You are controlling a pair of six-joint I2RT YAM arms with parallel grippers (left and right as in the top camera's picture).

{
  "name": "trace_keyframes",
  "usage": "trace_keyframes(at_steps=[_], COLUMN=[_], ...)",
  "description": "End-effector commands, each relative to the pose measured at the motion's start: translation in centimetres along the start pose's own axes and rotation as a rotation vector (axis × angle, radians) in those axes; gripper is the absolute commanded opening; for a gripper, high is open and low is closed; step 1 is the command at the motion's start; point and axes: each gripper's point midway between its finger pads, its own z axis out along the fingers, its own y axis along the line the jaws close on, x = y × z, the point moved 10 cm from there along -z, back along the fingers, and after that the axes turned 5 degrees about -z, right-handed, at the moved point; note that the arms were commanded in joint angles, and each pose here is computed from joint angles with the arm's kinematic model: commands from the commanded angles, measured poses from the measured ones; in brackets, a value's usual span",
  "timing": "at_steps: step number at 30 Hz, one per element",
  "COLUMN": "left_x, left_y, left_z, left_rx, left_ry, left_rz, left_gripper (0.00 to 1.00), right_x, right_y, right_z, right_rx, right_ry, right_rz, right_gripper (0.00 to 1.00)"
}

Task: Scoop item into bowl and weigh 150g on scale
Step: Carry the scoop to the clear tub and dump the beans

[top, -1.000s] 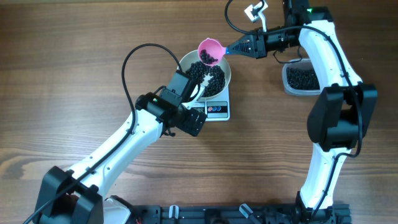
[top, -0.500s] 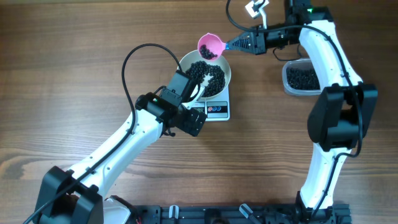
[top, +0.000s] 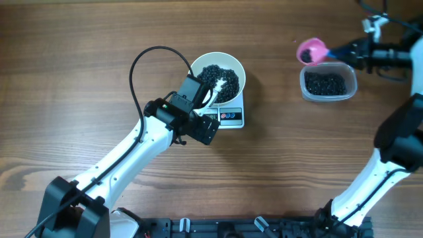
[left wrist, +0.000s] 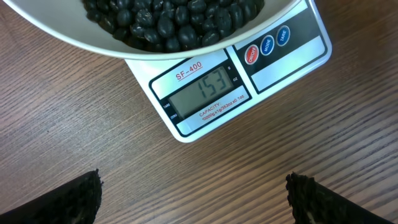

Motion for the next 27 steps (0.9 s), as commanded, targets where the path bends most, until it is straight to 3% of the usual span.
trace_keyframes(at_steps=[1, 5, 12, 27], left_x=[0.0, 0.0, 0.0, 0.0], left_y=[0.2, 0.2, 0.2, 0.2], left_z=[-0.4, -0.4, -0.4, -0.4], left_rx=[0.004, 0.004, 0.004, 0.004], left_ry=[-0.014, -0.014, -0.014, -0.014], left_rz=[0.005, 0.005, 0.005, 0.005], left_gripper=[1.0, 1.0, 1.0, 1.0], right_x=[0.9, 3.8, 3.4, 2.1], right_y=[-0.3, -1.5, 4.3, 11.9], right_z=[-4.2, -7.7, -9.7, 0.9], right_rx=[0.082, 0.285, 0.504, 1.237], right_ry=[-0.051, 0.048, -0.042, 0.264], right_rz=[-0.003, 0.158, -0.01, -0.487], right_gripper=[0.04, 0.04, 0.04, 0.04])
